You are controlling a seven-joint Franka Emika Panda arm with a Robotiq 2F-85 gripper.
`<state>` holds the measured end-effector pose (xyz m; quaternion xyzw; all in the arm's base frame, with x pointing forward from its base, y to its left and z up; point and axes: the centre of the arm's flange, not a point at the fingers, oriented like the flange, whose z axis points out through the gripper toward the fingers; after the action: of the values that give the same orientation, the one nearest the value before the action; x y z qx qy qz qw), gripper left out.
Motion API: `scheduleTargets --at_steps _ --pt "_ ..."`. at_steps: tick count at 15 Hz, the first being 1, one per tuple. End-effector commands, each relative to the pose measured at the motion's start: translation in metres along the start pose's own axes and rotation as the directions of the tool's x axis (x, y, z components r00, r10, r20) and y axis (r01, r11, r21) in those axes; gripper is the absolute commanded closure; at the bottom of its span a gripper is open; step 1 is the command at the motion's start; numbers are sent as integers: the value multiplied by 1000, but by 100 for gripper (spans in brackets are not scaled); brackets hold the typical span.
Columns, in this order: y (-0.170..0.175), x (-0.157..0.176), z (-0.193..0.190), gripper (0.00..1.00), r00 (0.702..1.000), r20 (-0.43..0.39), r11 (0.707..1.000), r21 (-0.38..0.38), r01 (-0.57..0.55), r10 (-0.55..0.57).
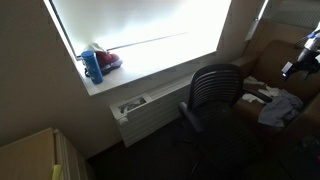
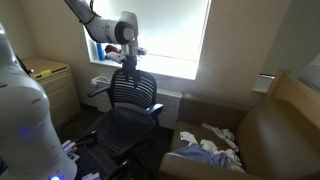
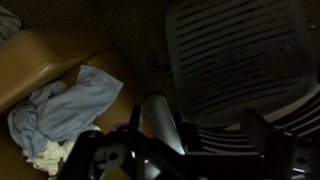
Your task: Turn the chair to the left
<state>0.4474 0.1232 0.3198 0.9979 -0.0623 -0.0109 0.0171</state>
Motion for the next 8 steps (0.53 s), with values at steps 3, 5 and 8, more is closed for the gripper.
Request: scheduleTargets --at_steps 3,5,8 --pt "-12 50 65 0 975 166 988 -8 152 -149" --pt "-4 27 64 0 984 131 993 2 121 -120" --pt "-5 27 62 0 984 128 993 2 122 -121"
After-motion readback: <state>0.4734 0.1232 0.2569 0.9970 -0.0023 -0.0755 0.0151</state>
